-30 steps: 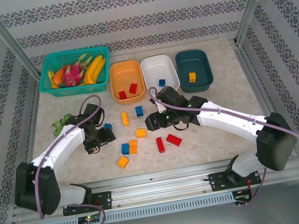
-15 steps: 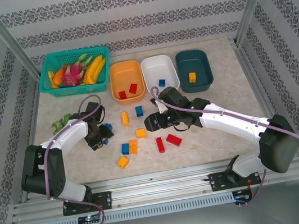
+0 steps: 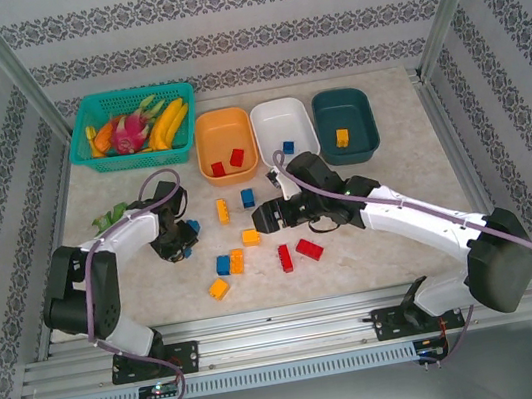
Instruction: Sort the legos into containers by color
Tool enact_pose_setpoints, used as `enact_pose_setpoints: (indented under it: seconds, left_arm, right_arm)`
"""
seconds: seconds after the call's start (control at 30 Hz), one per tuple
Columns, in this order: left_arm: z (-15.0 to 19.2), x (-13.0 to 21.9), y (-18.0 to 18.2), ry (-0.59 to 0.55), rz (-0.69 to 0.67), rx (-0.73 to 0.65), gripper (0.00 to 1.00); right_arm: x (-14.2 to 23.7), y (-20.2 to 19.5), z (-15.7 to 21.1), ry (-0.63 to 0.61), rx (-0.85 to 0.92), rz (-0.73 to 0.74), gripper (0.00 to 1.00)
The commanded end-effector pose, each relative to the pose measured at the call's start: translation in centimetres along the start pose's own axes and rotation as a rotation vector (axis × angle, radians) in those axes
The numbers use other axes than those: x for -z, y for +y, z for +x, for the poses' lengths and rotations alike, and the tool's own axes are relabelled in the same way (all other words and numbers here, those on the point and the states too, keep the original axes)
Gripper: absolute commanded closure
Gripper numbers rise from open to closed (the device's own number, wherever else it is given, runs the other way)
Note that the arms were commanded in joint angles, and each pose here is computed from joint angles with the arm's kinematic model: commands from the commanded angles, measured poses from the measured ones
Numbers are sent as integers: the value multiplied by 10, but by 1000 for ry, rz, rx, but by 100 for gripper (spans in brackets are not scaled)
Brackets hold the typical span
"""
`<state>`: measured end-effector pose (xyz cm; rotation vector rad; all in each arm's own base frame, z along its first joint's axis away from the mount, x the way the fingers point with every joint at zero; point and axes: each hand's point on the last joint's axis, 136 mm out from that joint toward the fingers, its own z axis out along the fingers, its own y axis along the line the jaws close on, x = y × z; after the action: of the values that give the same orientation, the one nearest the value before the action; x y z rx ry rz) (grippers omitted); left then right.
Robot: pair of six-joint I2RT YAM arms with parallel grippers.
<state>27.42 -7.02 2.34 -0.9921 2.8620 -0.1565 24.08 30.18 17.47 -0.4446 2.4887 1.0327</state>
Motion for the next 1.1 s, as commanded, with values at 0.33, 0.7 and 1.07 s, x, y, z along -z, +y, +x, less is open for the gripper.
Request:
enact_pose_setpoints:
  seconds: [0.33,0.7,1.07]
  left_arm:
    - [-13,89,-30,-135,156,-77,76]
    - [-19,119,-222,-144,365,-413,78]
    - [-21,73,-347,-138,435,-556,79]
  right_arm:
    - [54,-25,-55,-255,-134,101,25]
    - [117,-101,-107,-549,-349,269,23]
    - [142,-133,-114,-635,-465,300,23]
